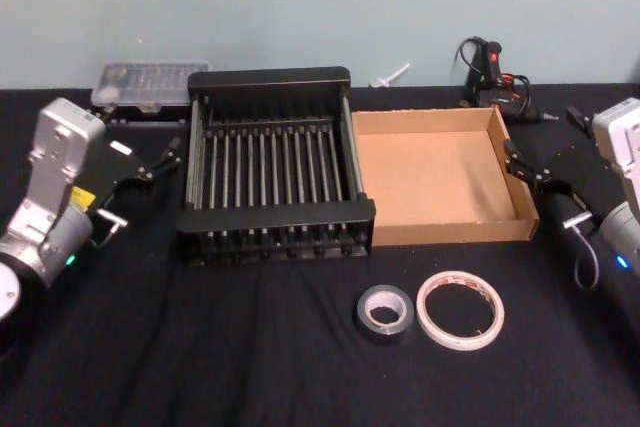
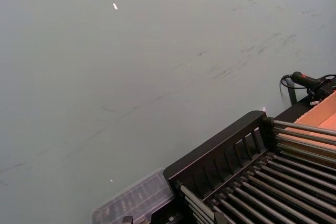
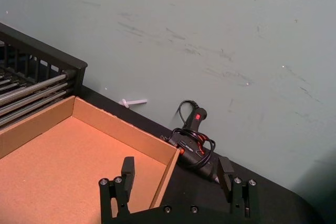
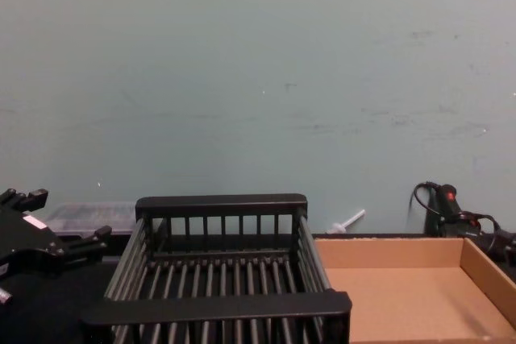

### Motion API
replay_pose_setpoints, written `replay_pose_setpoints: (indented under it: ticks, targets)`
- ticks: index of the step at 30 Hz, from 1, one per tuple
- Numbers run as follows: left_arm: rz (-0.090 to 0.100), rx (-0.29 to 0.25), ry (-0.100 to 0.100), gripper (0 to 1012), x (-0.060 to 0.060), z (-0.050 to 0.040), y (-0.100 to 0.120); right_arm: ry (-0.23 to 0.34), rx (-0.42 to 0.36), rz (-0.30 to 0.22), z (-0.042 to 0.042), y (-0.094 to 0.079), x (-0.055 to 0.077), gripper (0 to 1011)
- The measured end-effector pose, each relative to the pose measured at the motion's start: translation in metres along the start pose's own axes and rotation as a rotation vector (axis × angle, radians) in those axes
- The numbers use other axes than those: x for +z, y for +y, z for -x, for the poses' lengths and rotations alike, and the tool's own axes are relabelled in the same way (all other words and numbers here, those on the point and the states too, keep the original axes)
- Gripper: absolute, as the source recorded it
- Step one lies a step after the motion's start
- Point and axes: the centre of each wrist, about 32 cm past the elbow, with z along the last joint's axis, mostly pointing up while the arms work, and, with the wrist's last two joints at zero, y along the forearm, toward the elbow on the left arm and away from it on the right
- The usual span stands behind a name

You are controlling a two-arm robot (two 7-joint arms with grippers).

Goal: Pick up the white tape and place it into the black box , Pick up the silver tape and place it into the brown box.

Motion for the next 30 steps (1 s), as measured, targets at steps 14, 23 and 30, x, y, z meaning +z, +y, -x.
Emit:
replay_pose_setpoints:
  ticks: [14,23,30]
  targets:
    - [0.0,0.0,0.0,1001,0.0,0.0,0.0,0.0,0.0,0.0,0.0,0.0,0.0,1002]
    - [0.0,0.0,0.0,1001,0.0,0.0,0.0,0.0,0.0,0.0,0.0,0.0,0.0,1002]
    - [0.0,0.0,0.0,1001,0.0,0.0,0.0,0.003,0.001,-0.002,-0.0005,-0.0003,-0.0002,1002]
